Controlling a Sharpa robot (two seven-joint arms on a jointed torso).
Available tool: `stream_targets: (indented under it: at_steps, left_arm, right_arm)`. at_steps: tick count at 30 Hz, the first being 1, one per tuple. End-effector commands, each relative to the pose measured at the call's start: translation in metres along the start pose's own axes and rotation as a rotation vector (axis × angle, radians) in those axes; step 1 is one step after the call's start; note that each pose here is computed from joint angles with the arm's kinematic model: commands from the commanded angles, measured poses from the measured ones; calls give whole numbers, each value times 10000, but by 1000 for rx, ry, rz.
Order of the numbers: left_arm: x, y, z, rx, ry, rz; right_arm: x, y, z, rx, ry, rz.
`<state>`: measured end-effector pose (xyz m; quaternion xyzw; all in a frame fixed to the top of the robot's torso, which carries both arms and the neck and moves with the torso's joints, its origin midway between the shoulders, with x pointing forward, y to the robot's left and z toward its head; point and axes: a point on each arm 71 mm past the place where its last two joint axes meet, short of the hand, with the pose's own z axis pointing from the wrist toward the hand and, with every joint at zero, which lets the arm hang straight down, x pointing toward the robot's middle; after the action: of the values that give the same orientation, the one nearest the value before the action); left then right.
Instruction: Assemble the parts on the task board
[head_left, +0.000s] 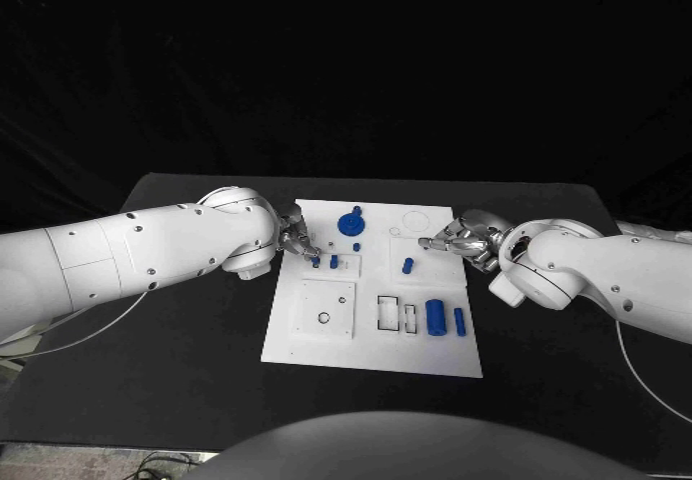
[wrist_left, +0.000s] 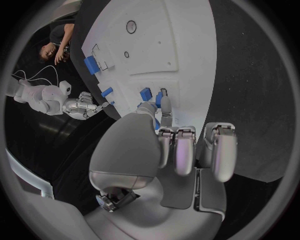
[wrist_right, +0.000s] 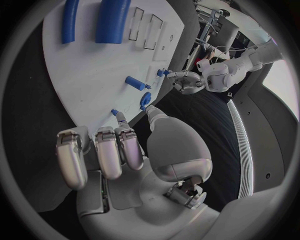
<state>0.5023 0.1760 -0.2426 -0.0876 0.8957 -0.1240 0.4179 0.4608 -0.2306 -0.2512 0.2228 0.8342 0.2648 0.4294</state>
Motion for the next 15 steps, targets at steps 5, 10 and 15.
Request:
stream_targets:
  at_steps: [5, 10, 15]
  left_arm:
    - [12, -29, 3, 14, 10, 15]
    - [15, -46, 7, 19, 8, 18]
    - [13, -40, 9, 16, 7, 24]
  right_arm:
    - [15, 12, 2, -12, 11, -11]
    - [18, 14, 3, -12, 12, -12]
    - [17, 13, 2, -12, 12, -12]
